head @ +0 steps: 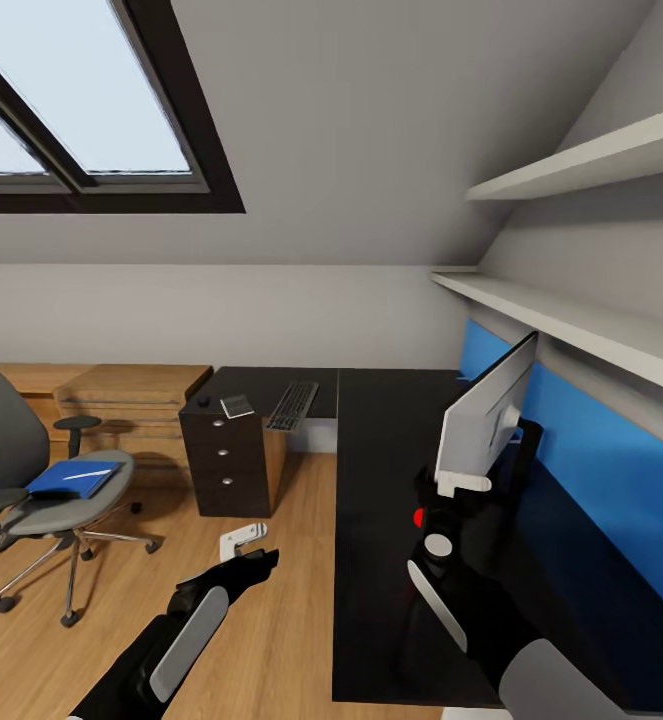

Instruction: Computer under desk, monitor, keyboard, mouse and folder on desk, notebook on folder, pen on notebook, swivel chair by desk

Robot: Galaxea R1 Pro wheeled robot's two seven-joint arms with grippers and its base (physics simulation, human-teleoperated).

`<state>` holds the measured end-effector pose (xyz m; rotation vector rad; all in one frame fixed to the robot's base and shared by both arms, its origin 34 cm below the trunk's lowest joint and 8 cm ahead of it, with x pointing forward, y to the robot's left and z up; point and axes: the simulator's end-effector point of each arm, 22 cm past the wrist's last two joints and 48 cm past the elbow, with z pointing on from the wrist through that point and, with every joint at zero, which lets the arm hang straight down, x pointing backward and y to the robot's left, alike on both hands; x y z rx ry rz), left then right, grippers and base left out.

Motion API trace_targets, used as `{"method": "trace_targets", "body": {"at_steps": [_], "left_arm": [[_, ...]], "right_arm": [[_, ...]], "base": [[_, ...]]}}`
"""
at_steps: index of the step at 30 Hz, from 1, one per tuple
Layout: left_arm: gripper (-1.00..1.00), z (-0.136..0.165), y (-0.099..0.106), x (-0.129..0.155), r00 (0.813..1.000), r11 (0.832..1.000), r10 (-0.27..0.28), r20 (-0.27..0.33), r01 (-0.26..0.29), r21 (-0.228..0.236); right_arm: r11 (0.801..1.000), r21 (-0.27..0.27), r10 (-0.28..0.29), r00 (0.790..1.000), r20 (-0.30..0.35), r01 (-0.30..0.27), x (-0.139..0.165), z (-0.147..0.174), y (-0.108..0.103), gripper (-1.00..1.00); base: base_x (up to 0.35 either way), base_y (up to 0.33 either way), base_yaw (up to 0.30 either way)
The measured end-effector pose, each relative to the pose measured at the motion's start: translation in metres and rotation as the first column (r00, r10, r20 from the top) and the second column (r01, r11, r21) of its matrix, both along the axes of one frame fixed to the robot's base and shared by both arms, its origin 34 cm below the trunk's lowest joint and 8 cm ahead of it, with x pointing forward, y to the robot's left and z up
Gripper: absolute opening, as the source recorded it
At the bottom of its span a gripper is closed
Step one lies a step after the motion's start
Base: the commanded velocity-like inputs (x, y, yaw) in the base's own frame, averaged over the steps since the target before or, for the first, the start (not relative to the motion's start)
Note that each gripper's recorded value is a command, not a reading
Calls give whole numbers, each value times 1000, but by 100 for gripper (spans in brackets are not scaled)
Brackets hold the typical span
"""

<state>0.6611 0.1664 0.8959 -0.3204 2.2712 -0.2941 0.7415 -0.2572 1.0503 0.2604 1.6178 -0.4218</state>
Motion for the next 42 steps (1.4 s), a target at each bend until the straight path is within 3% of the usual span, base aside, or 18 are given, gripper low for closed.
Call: {"method": "trace_targets", "body": {"at_steps": [42], "left_arm": [[100, 0, -1, 0, 1000, 1000, -1, 0, 1, -1]], "right_arm": [[1000, -5, -8, 1000, -2, 8, 0, -1, -6, 100]], "base": [[39, 15, 0]]}}
